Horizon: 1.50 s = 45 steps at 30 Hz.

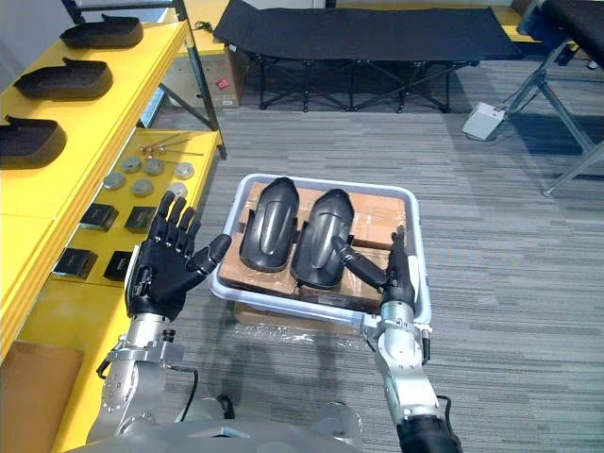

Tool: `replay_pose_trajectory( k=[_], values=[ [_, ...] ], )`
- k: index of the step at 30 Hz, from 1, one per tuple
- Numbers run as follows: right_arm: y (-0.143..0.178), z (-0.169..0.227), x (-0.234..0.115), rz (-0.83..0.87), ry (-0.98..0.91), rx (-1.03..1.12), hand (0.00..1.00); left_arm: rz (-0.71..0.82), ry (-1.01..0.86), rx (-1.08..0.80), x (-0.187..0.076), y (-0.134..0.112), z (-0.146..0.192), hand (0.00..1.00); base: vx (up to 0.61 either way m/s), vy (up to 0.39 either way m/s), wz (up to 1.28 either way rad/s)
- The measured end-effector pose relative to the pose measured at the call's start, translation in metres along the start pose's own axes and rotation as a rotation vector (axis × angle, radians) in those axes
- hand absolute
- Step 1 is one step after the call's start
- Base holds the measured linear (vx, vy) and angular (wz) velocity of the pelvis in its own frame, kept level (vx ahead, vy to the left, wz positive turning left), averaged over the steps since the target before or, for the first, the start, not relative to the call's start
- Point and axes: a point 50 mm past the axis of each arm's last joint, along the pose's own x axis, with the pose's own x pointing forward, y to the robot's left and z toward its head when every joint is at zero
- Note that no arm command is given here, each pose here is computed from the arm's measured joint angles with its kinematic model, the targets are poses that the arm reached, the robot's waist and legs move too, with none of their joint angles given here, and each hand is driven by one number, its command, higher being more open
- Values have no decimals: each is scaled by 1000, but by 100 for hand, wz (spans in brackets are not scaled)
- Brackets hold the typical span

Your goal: Walk over and take three plastic housings, then place them on the shelf

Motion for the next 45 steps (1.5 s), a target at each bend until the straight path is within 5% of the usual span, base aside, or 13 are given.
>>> replay_pose_trajectory(
  k=[7, 26, 27, 33, 45],
  values=[
    [-54, 67, 68, -412, -76, -7, 100, 16, -55, 56, 7, 15, 14, 100, -132, 75, 22],
    [-85, 116, 115, -396, 1, -197, 100, 26, 96, -14, 15, 18, -26, 100, -86, 8, 8],
    [-86, 129, 118, -403, -24, -197, 0, 25, 111, -17, 15, 17, -30, 100, -72, 8, 13],
    [-108, 167, 122, -504, -48, -263, 0, 22, 161, -18, 14, 14, -43, 100, -53, -2, 8],
    [-120, 164, 123, -439, 24, -531, 0, 32, 114, -62, 14, 14, -36, 100, -27, -4, 0]
  ],
)
